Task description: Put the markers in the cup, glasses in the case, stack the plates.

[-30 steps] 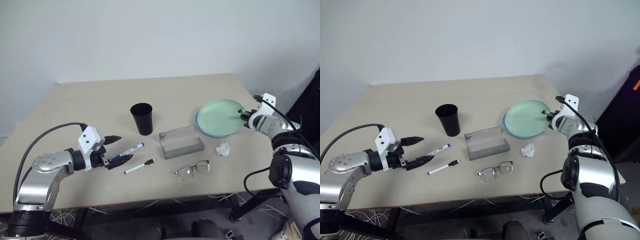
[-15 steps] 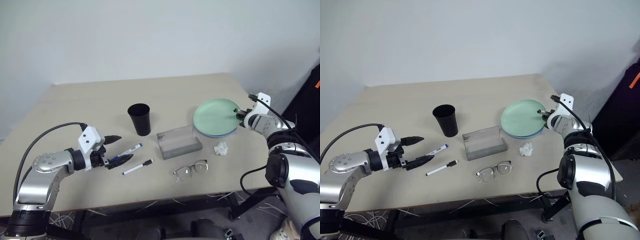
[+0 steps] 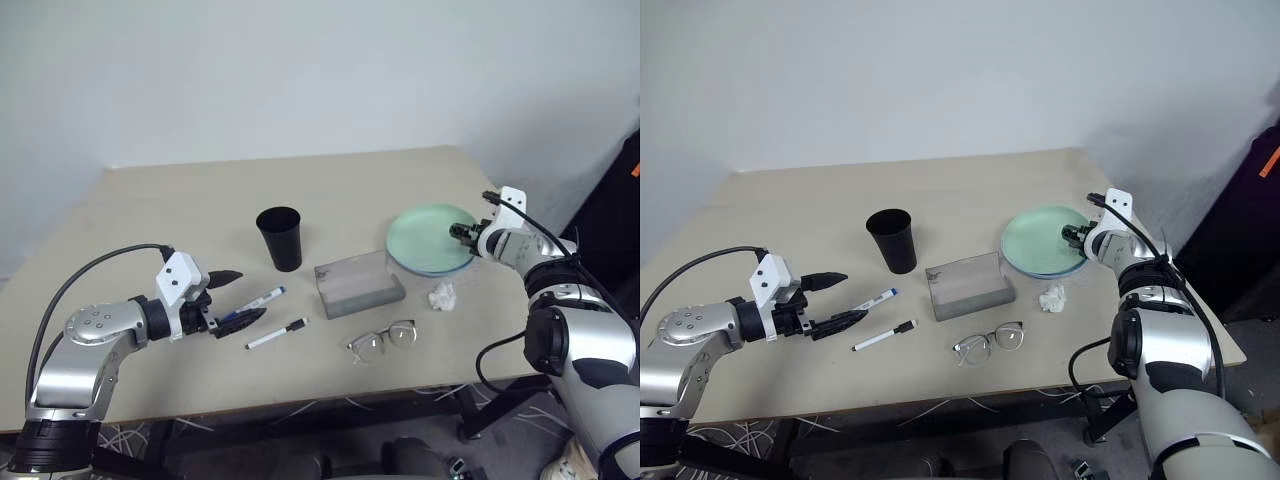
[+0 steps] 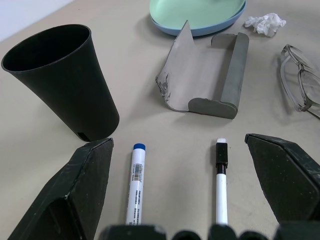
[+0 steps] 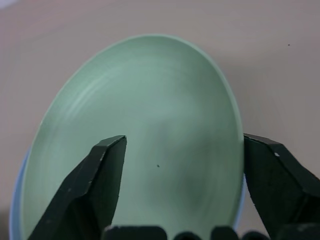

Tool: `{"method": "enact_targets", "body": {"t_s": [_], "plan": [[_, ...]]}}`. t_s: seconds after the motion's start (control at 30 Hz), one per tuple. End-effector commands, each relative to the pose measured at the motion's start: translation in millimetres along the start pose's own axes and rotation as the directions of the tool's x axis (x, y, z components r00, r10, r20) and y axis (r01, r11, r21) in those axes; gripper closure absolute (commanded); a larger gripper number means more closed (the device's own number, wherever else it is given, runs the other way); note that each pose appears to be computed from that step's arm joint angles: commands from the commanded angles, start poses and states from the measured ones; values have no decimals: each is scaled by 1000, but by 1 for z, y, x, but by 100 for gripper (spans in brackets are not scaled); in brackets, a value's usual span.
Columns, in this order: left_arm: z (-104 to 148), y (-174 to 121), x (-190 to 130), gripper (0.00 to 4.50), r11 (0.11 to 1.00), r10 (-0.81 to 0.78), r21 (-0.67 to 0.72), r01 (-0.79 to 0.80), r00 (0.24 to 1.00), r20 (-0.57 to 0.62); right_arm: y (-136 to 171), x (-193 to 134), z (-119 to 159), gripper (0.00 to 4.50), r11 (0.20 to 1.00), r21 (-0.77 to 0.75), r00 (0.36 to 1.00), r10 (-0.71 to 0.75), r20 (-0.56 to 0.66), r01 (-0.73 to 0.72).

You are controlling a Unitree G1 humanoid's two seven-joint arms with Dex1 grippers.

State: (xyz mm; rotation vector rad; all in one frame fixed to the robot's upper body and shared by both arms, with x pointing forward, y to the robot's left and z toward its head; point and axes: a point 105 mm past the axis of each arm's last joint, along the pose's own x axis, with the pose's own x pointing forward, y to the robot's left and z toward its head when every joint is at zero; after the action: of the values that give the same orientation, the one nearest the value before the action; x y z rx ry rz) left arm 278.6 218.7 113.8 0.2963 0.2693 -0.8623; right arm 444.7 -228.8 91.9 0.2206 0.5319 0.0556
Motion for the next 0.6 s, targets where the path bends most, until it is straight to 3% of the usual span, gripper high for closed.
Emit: {"method": "enact_targets", "body": {"t_s": [0.03, 0.43, 0.6], "plan": [[16, 6, -4, 0, 999, 22, 48, -24, 999, 32, 7, -12, 43, 87, 995, -87, 993, 54, 105, -45], [16, 6, -3, 0, 999, 19, 47, -20, 999, 34, 4, -49, 52, 87, 903, -357, 971, 235, -55, -239], [15, 6, -3, 0, 999, 16, 46, -17, 999, 34, 10, -69, 45, 87, 795, -487, 931, 340, -135, -361]]}}
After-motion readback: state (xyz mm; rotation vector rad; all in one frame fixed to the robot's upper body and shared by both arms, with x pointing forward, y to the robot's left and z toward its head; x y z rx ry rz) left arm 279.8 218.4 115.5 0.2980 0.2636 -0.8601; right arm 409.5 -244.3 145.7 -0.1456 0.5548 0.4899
